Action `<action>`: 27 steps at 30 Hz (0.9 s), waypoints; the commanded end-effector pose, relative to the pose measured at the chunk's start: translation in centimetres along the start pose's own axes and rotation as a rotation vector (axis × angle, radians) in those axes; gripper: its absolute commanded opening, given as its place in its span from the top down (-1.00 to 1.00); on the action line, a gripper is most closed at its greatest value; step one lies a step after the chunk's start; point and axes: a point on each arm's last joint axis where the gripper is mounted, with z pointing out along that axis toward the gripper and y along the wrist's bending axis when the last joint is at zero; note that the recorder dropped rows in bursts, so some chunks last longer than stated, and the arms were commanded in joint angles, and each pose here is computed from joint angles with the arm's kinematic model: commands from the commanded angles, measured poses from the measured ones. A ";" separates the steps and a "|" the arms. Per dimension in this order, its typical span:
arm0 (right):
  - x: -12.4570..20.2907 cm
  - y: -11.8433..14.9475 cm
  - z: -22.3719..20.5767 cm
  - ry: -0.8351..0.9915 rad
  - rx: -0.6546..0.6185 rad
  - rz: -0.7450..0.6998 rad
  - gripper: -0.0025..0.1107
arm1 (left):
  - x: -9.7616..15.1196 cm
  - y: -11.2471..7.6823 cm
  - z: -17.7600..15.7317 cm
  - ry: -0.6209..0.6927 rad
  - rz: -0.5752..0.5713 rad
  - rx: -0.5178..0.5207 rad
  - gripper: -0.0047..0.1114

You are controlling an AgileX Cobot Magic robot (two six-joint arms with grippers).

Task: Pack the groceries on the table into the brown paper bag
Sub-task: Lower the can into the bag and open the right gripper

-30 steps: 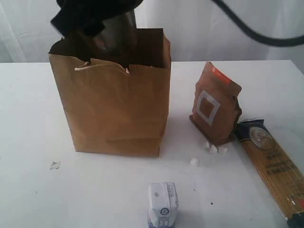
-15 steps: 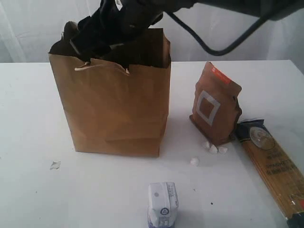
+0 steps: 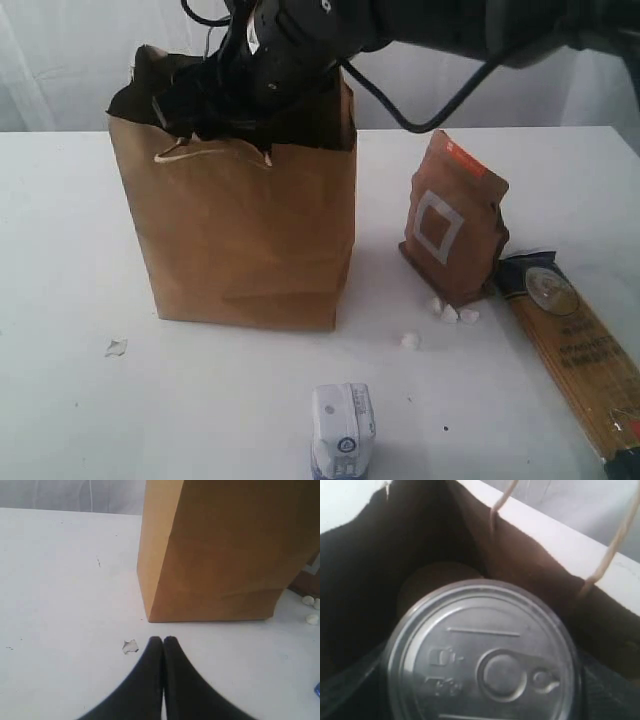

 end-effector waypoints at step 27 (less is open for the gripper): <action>-2.1 -1.6 -4.0 -0.051 0.026 0.029 -0.30 | 0.0 0.0 0.0 -0.006 -0.009 0.002 0.92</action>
